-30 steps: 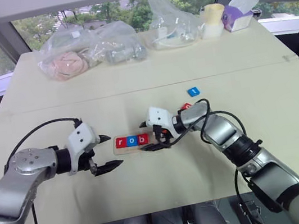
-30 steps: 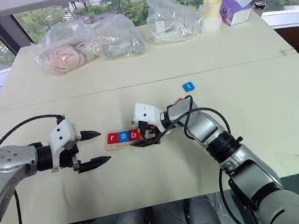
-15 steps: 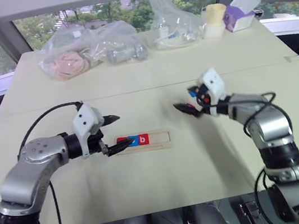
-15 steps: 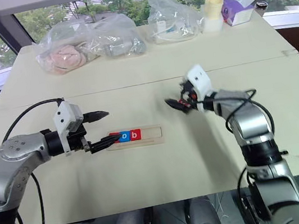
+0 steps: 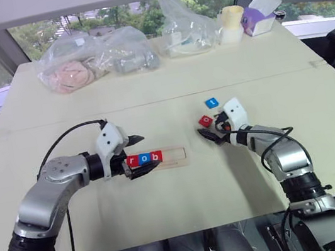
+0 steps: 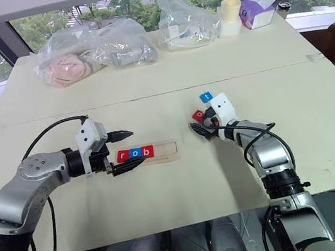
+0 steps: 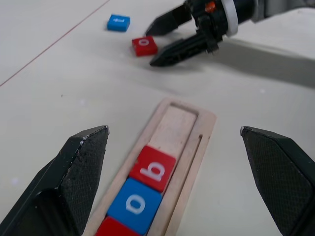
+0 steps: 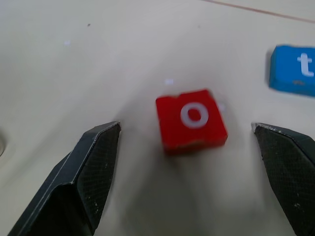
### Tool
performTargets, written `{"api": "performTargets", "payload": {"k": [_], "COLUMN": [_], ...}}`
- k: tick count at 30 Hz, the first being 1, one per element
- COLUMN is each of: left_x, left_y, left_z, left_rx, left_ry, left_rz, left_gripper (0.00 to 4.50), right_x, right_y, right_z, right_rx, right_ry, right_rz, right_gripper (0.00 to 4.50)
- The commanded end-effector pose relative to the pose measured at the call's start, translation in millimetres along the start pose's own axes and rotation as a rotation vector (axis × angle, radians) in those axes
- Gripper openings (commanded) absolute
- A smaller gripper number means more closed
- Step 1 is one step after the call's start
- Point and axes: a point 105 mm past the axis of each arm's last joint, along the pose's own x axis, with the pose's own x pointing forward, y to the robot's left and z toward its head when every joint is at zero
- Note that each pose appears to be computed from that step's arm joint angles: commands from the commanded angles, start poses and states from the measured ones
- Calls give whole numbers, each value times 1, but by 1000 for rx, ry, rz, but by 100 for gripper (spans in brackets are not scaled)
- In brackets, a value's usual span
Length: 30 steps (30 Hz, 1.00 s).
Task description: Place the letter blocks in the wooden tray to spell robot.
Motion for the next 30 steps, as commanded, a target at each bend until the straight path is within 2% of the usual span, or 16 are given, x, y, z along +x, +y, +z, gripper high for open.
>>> {"api": "performTargets", "payload": {"k": [1,3,5,6,10,13,15,20,27,30], "left_x": [-5,-6,-7,-7,-6,-4,-4,4,14,15], "left_y": [4,3,3,3,2,-3,-6,-11,-16,-15], "left_z": [8,7,6,5,6,6,6,14,9,8], "left_rx": [45,45,45,43,46,54,59,95,119,121], "left_ry": [-17,-14,-13,-13,-14,-14,-11,-35,-10,-5], "left_rz": [20,23,25,27,27,7,-12,-57,-115,-121], "left_gripper": [450,450,450,450,450,450,450,450,450,450], "right_x": [5,7,7,6,-1,-17,-32,-71,-78,-79], "right_y": [0,-1,-2,-3,-8,-17,-15,24,55,56], "right_z": [3,6,8,9,16,28,32,11,-7,-9], "right_rx": [-8,-11,-11,-8,-14,-13,58,145,185,210], "right_ry": [-17,-23,-27,-28,-48,-71,-80,21,162,180], "right_rz": [10,13,12,9,-37,-163,-255,-333,-347,-344], "right_gripper": [360,269,156,118,117,117,117,117,117,269]}}
